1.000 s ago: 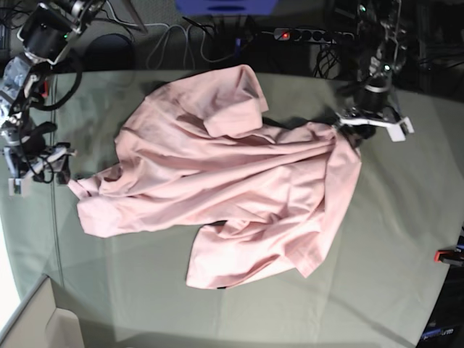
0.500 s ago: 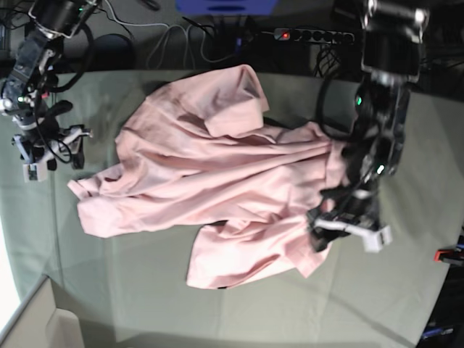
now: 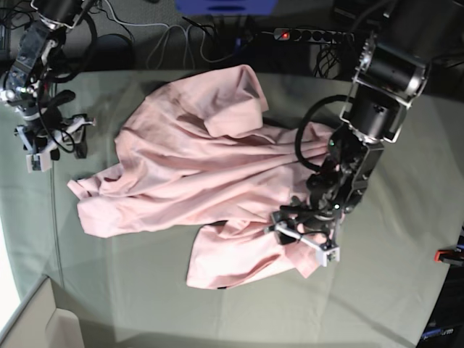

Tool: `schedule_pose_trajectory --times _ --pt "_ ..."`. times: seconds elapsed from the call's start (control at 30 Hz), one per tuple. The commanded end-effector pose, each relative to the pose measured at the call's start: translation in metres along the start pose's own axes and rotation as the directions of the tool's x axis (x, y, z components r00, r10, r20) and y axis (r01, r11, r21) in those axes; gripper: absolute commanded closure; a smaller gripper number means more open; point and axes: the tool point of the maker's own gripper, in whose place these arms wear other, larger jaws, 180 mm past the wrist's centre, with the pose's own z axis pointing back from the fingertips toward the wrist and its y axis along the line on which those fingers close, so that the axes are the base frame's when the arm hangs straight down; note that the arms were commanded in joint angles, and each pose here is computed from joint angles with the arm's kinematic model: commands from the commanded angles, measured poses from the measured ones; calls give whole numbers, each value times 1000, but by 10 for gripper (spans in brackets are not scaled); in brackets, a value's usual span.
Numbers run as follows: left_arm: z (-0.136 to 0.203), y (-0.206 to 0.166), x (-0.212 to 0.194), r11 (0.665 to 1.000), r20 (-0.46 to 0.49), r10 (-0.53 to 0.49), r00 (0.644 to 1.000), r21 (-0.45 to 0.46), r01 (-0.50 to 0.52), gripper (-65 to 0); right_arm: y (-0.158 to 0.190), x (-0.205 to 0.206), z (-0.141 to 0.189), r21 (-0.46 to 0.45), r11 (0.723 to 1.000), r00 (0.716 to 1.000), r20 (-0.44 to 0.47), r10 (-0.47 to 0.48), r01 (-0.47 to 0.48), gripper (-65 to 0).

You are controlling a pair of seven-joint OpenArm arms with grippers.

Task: Layout the t-shirt on the table in an organized manner, then fold the t-shirt properly
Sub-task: 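Grasp the t-shirt hem with the left gripper and pull it away, then grasp the t-shirt with the right gripper and stretch it between grippers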

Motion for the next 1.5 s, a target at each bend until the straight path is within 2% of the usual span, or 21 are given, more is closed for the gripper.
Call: schedule_pose_trajectory --times 0.0,0.27,0.33,0.5,0.57,0.67,0.7,0.83,0.93,1.1,1.27,1.33,1.47 --pt "-1 -8 21 1000 44 -5 999 -17 6 -389 -6 18 3 -10 1000 998 58 8 -7 -402" --pt "-3 10 8 1000 9 -2 1000 21 2 -388 -5 20 1 -7 1000 998 64 6 -5 -402" --pt "-2 12 1 1000 -2 0 1000 26 0 -360 -5 20 1 -6 1000 998 64 6 -6 -402" --pt "1 24 -2 999 -4 -7 1000 39 7 -135 -4 20 1 -4 1000 998 62 8 -8 -402" --pt "2 28 2 999 6 0 1000 47 0 0 -4 20 0 -2 1000 998 62 9 -9 -402" --pt "2 28 4 999 9 7 1000 45 -8 -15 -4 20 0 -3 1000 998 62 11 -10 -402" --pt "3 25 9 999 21 3 1000 36 -4 -1 -4 20 0 -3 1000 998 62 11 -10 -402" --pt "23 11 40 999 115 -32 993 -27 35 0 -3 20 0 -1 1000 998 62 7 -7 -402" --pt "50 21 75 999 226 16 974 -45 -6 0 2 20 -1 10 1000 998 60 11 -12 -402" --pt "85 72 112 988 367 143 919 4 -155 0 21 18 -5 59 997 998 49 42 -45 -403" --pt "114 143 117 955 442 209 873 99 -279 0 60 9 -3 136 987 996 39 76 -80 -403" --pt "121 158 112 943 451 224 864 122 -308 0 82 10 2 177 978 994 51 99 -107 -403" --pt "122 167 100 939 435 224 872 143 -313 -17 131 11 13 266 952 988 80 133 -150 -403"
